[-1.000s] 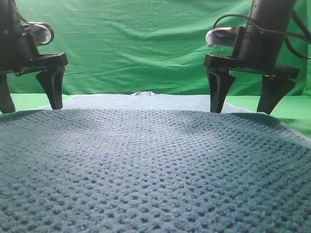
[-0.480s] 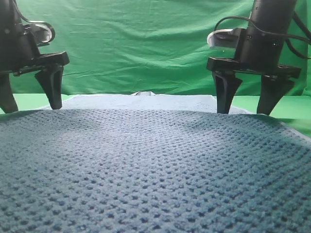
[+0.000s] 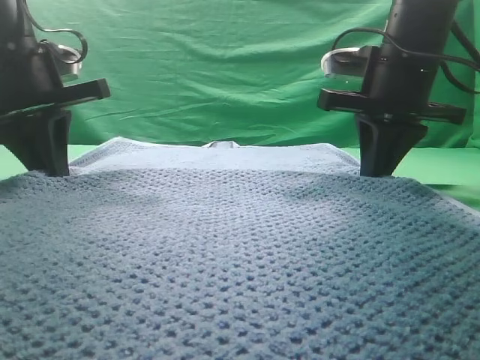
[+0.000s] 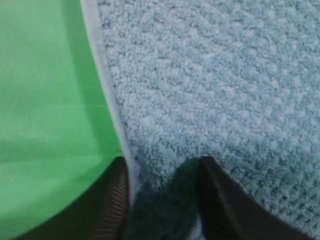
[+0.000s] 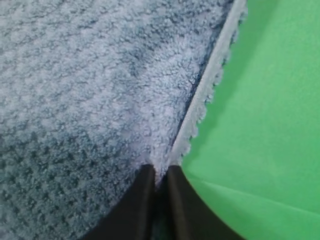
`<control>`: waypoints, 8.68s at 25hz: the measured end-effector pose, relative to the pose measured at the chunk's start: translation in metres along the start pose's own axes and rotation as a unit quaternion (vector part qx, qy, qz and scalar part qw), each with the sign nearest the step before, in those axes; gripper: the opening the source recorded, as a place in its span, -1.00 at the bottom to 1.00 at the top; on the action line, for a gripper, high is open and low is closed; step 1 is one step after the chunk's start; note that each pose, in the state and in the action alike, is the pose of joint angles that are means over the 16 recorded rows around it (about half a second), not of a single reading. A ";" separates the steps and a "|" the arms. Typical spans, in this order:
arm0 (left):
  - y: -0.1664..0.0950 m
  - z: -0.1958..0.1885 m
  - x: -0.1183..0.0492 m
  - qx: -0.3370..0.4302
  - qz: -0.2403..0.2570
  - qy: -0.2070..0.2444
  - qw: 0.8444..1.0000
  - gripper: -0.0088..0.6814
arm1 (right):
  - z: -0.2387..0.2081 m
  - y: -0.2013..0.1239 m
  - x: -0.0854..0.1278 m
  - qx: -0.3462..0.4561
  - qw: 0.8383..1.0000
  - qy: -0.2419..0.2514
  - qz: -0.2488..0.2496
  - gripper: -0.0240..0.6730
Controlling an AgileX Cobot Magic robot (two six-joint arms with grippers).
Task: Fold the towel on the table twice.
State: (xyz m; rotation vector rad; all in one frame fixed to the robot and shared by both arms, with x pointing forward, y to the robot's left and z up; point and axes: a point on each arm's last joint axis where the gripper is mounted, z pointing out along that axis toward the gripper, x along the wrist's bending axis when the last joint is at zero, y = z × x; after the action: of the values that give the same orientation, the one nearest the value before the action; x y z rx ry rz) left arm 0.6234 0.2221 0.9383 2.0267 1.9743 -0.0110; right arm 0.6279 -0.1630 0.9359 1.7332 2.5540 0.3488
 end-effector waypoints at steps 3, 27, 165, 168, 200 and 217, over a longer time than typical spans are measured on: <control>0.002 -0.002 -0.002 0.010 0.001 -0.004 1.000 -0.83 | -0.007 0.004 0.001 -0.002 1.000 0.003 0.004 -0.87; 0.080 -0.188 -0.053 -0.244 0.078 -0.040 0.966 -0.97 | -0.215 0.060 0.012 -0.311 0.949 -0.033 -0.028 -0.93; -0.038 -0.061 -0.038 -0.324 0.020 -0.034 0.945 -0.97 | -0.088 -0.048 0.007 -0.299 0.954 -0.033 -0.021 -0.93; -0.029 -0.052 -0.037 -0.332 0.022 -0.024 0.943 -0.97 | -0.079 -0.036 0.001 -0.296 0.954 -0.040 -0.019 -0.93; -0.010 -0.057 -0.046 -0.335 0.114 -0.004 0.935 0.46 | -0.086 -0.023 -0.011 -0.313 0.948 -0.057 -0.027 0.61; -0.083 -0.228 -0.073 -0.329 0.169 -0.099 0.924 -0.95 | -0.242 -0.120 0.027 -0.348 0.936 -0.016 -0.050 -0.82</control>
State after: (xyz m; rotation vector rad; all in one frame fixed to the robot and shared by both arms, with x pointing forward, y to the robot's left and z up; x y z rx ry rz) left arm 0.4913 0.2029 1.1539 1.7811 1.2455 0.4453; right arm 0.4706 -0.2207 1.1501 1.3128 2.0855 1.0502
